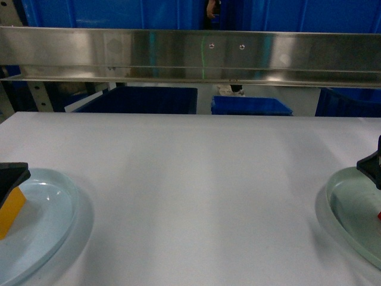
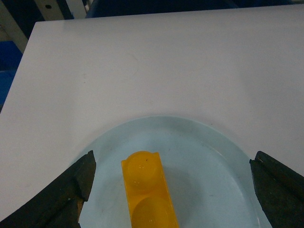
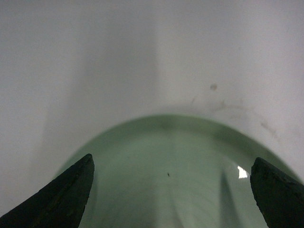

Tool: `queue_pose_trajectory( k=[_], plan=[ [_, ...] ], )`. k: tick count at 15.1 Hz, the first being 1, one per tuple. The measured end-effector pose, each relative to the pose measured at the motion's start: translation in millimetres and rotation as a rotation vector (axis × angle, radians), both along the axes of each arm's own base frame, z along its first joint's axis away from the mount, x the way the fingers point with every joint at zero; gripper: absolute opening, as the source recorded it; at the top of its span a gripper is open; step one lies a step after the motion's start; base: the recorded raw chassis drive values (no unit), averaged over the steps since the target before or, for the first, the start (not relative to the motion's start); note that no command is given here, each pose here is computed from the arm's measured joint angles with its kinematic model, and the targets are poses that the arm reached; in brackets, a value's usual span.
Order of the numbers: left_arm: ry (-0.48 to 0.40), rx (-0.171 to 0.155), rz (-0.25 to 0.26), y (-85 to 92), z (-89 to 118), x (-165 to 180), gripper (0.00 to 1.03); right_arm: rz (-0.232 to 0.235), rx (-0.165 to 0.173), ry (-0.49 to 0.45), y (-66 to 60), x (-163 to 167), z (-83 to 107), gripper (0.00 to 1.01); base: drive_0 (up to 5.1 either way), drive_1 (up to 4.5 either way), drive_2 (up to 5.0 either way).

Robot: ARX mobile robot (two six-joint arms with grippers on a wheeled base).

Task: Sort and place red and yellow blocks in left bins

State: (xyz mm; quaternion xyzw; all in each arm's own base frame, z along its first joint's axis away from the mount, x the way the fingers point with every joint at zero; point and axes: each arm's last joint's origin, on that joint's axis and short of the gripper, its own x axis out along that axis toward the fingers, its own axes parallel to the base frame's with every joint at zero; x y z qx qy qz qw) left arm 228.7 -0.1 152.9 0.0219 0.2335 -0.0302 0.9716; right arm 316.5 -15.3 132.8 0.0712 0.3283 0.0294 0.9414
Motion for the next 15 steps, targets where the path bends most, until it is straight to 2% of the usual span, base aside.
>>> queue_pose_trajectory(
  k=[1, 2, 4, 6, 8, 10, 11, 15],
  plan=[
    [0.0, 0.0, 0.0, 0.0, 0.0, 0.0, 0.98, 0.012, 0.023, 0.072, -4.0, -5.6, -8.1, 0.98, 0.0, 0.0, 0.0],
    [0.0, 0.0, 0.0, 0.0, 0.0, 0.0, 0.98, 0.02, 0.03, 0.104, -5.7, -10.2, -12.5, 0.98, 0.0, 0.0, 0.0],
    [0.0, 0.001, 0.0, 0.0, 0.0, 0.0, 0.98, 0.044, 0.035, 0.108, -5.5, -15.7, -15.0, 0.98, 0.0, 0.0, 0.0],
    [0.0, 0.0, 0.0, 0.0, 0.0, 0.0, 0.98, 0.086, 0.031, 0.098, 1.5, -13.5, -18.5, 0.98, 0.0, 0.0, 0.0],
    [0.0, 0.001, 0.002, 0.1, 0.0, 0.0, 0.98, 0.116, 0.012, 0.078, 6.4, -7.5, -25.1, 0.98, 0.0, 0.0, 0.0],
    [0.0, 0.001, 0.002, 0.1, 0.0, 0.0, 0.98, 0.15, -0.051, 0.057, 8.9, 2.1, -30.8, 0.98, 0.0, 0.0, 0.0],
    [0.0, 0.001, 0.002, 0.1, 0.0, 0.0, 0.98, 0.162, -0.07, 0.054, 8.5, 2.5, -32.2, 0.98, 0.0, 0.0, 0.0],
    [0.0, 0.001, 0.002, 0.1, 0.0, 0.0, 0.98, 0.196, -0.096, 0.048, 7.0, -1.3, -36.3, 0.98, 0.0, 0.0, 0.0]
  ],
)
